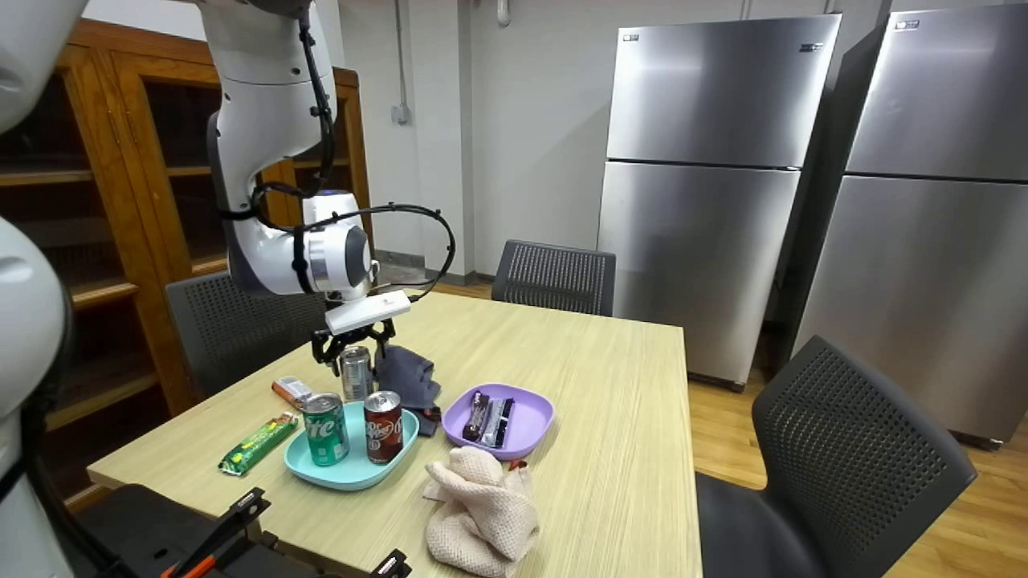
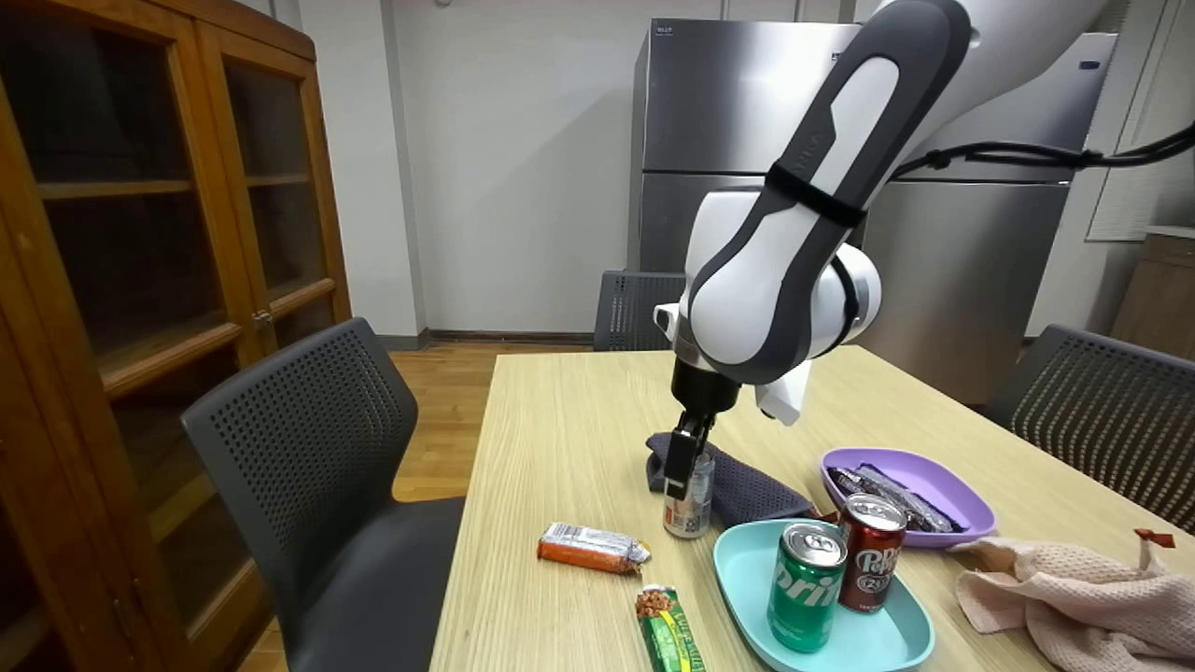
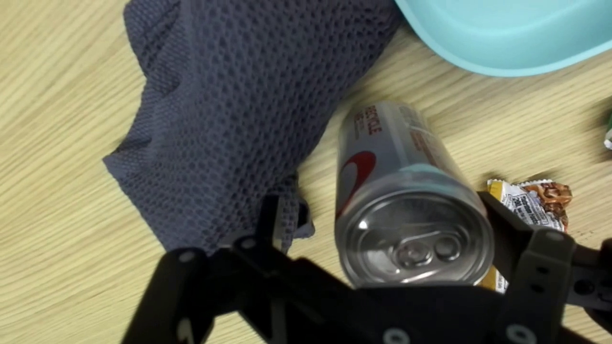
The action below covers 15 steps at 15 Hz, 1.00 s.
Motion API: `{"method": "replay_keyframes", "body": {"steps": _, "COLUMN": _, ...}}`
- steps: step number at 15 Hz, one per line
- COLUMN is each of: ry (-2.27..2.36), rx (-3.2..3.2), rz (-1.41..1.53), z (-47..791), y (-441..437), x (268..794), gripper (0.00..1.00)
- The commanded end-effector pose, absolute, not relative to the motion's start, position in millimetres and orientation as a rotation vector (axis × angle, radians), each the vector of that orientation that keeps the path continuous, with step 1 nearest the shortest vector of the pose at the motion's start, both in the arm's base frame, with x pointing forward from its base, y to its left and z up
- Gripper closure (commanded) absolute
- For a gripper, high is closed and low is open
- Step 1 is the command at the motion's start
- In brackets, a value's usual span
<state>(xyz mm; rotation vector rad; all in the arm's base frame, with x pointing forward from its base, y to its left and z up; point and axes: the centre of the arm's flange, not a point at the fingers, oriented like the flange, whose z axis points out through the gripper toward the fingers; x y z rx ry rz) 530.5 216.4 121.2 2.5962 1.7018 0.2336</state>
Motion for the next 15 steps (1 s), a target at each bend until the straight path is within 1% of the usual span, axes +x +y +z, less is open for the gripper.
{"method": "replay_keyframes", "body": {"steps": 1, "ry": 1.685, "rx": 2.569, "rz": 0.215, "z": 127.2, "y": 221.0, "x": 530.5, "gripper": 0.0}}
{"method": "replay_keyframes", "body": {"steps": 15, "ry": 1.725, "rx": 2.565, "rz": 0.207, "z": 121.3, "y": 215.2, "x": 525.0, "gripper": 0.0}}
